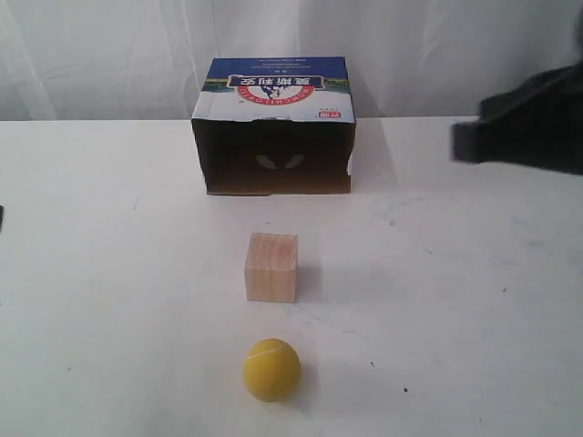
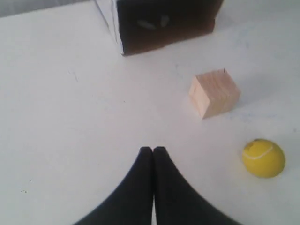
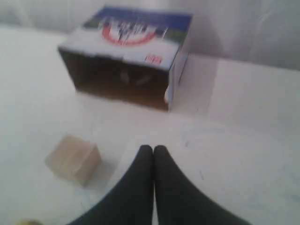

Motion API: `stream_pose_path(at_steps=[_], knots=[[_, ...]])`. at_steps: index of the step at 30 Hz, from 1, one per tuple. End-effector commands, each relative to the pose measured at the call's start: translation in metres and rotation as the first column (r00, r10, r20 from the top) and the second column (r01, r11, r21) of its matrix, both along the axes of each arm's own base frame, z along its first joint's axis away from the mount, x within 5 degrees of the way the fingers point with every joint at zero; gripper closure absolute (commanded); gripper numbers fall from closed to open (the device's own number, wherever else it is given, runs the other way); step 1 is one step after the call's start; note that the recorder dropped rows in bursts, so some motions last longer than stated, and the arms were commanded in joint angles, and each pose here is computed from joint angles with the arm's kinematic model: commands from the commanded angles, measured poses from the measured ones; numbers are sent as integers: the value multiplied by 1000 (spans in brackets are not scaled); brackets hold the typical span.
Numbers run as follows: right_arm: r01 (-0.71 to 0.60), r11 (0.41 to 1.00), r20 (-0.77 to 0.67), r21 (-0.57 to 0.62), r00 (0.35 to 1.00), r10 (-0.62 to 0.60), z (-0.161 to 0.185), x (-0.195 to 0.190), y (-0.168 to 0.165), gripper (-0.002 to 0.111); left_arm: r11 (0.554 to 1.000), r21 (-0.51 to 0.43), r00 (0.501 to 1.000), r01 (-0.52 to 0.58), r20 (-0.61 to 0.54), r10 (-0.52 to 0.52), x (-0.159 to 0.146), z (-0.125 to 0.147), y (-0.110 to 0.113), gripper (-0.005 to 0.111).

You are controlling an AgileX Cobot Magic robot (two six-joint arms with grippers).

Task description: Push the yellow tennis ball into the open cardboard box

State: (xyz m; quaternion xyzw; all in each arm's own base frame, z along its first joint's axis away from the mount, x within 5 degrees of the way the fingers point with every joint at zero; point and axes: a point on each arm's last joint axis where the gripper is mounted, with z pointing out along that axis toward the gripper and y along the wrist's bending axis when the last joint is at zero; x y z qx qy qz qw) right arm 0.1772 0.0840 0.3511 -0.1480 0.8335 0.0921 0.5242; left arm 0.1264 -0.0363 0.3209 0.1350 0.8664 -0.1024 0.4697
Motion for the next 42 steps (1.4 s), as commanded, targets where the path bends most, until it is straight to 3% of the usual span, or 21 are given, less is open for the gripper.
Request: stream_pose_path(at_steps=[1,4,8,11,15,22,28,42], knots=[[-214,966,-229,-147,957,178,-24,34,50,108,987,98,977,130,-185,-110,52,-17,-13,107],[-285,947,-334,-145,916,224,-49,54,78,108,983,90,958,161,-254,-134,79,-36,-20,107],[-408,903,-431,-134,845,317,-81,55,116,108,976,69,949,208,-255,-184,93,-47,-26,107],[-491,860,-510,-140,780,362,-111,45,146,108,980,65,951,189,-261,-166,103,-55,-27,107],[-549,826,-532,-126,741,411,-118,28,165,108,980,66,948,187,-273,-162,106,-59,-27,107],[-575,809,-607,-119,687,399,-150,27,180,108,979,71,949,191,-269,-166,106,-59,-27,107],[-589,800,-647,-111,654,392,-152,23,178,108,979,74,950,191,-265,-166,106,-59,-27,107],[-594,786,-675,-174,653,343,-167,27,176,108,979,75,950,191,-263,-165,106,-59,-27,107]])
